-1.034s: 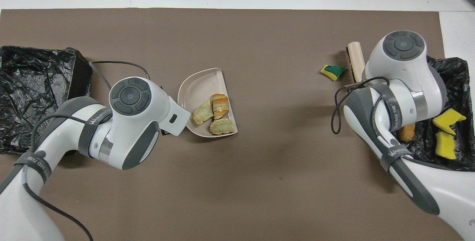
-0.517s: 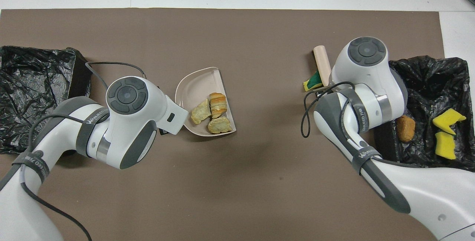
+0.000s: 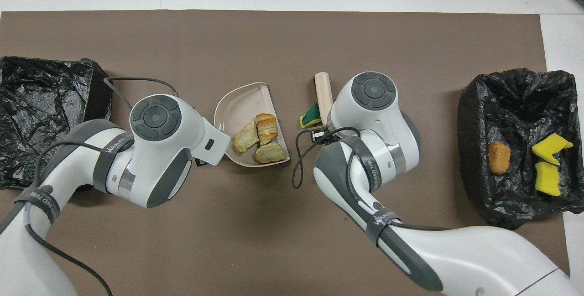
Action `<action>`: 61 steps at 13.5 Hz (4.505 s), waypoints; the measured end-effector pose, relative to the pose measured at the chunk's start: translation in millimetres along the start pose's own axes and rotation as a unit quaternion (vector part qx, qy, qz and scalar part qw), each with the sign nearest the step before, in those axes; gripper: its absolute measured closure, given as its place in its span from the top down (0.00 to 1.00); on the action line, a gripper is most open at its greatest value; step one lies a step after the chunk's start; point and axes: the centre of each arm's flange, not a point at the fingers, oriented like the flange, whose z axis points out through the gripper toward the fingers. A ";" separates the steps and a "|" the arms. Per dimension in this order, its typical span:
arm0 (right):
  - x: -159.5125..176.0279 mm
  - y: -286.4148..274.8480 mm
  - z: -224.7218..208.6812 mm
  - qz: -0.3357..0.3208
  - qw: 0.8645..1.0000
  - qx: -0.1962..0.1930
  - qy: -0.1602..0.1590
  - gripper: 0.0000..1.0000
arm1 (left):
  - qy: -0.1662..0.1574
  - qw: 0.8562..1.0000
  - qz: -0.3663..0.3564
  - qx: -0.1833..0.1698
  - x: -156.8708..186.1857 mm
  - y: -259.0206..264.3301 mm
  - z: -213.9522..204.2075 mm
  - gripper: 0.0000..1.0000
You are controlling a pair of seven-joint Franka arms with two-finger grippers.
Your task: Sweep and dump trash in bin
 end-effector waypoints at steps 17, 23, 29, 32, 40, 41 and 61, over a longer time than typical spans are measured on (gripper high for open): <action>-10.6 13.4 -34.9 0.011 0.995 0.081 -0.050 0.25 | 0.002 0.998 0.066 0.005 -27.8 -22.6 -1.7 0.31; -70.5 -72.1 -26.4 0.029 0.997 0.004 -0.066 0.25 | 0.005 0.993 0.117 0.011 -113.6 -66.9 -28.1 0.31; -169.9 -190.5 5.7 0.040 0.996 -0.049 -0.063 0.25 | 0.037 0.994 0.102 0.019 -294.9 -114.1 -121.9 0.31; -207.1 -207.8 31.0 0.043 0.998 -0.040 -0.038 0.25 | 0.037 0.995 0.081 0.043 -384.3 -126.2 -148.6 0.31; -189.6 -188.0 -12.1 0.071 0.995 -0.054 -0.049 0.87 | -0.095 0.989 0.060 0.094 -503.3 -142.7 -165.8 0.31; -180.7 -181.2 -29.7 0.079 0.995 -0.049 -0.044 0.96 | -0.123 0.986 0.073 0.087 -501.5 -144.9 -163.2 0.31; -64.1 234.3 -259.7 0.028 0.999 -0.024 0.007 1.00 | -0.422 0.904 0.052 0.048 -375.6 -132.3 -201.1 0.31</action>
